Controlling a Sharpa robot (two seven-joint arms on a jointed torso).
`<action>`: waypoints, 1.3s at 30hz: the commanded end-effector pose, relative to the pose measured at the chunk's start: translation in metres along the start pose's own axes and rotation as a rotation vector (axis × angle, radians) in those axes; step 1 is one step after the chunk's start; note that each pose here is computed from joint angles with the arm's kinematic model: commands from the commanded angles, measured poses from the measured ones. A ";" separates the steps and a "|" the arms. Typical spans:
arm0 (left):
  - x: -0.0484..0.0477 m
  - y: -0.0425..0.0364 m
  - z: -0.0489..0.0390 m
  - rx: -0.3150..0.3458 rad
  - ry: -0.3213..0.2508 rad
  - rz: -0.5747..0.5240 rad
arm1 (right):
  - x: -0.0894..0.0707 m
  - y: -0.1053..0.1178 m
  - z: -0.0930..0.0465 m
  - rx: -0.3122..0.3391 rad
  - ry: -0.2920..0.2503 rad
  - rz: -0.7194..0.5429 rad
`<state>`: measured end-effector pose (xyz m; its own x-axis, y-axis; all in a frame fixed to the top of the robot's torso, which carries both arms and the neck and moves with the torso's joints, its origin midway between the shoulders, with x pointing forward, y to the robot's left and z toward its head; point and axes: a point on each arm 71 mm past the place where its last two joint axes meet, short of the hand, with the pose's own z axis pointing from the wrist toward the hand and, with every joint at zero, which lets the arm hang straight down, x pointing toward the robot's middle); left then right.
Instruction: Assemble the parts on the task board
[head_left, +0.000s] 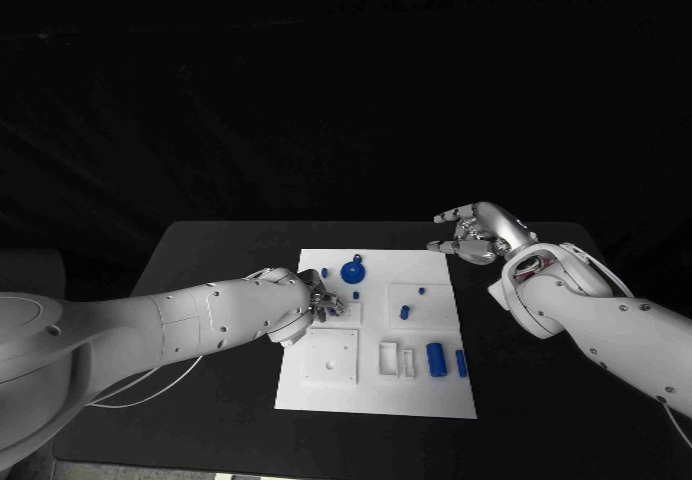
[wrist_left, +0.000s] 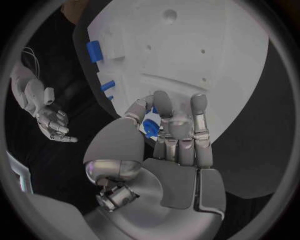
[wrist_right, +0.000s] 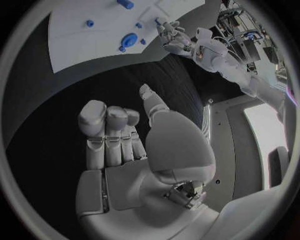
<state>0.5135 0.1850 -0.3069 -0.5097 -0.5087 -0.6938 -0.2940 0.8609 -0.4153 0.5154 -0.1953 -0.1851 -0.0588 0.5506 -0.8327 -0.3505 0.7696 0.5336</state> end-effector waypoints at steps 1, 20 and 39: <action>0.0008 -0.0024 0.0003 0.013 -0.001 -0.012 | 0.002 0.001 0.000 -0.003 0.013 -0.001; 0.0006 -0.0027 0.0026 0.003 0.007 0.020 | 0.002 0.000 0.000 0.000 0.020 -0.001; -0.0006 -0.0019 0.0041 0.002 0.006 0.083 | 0.004 0.001 0.000 -0.002 0.037 0.000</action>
<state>0.5186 0.1837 -0.3060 -0.5163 -0.4691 -0.7165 -0.2670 0.8831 -0.3858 0.5157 -0.1948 -0.1868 -0.0732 0.5455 -0.8349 -0.3462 0.7712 0.5342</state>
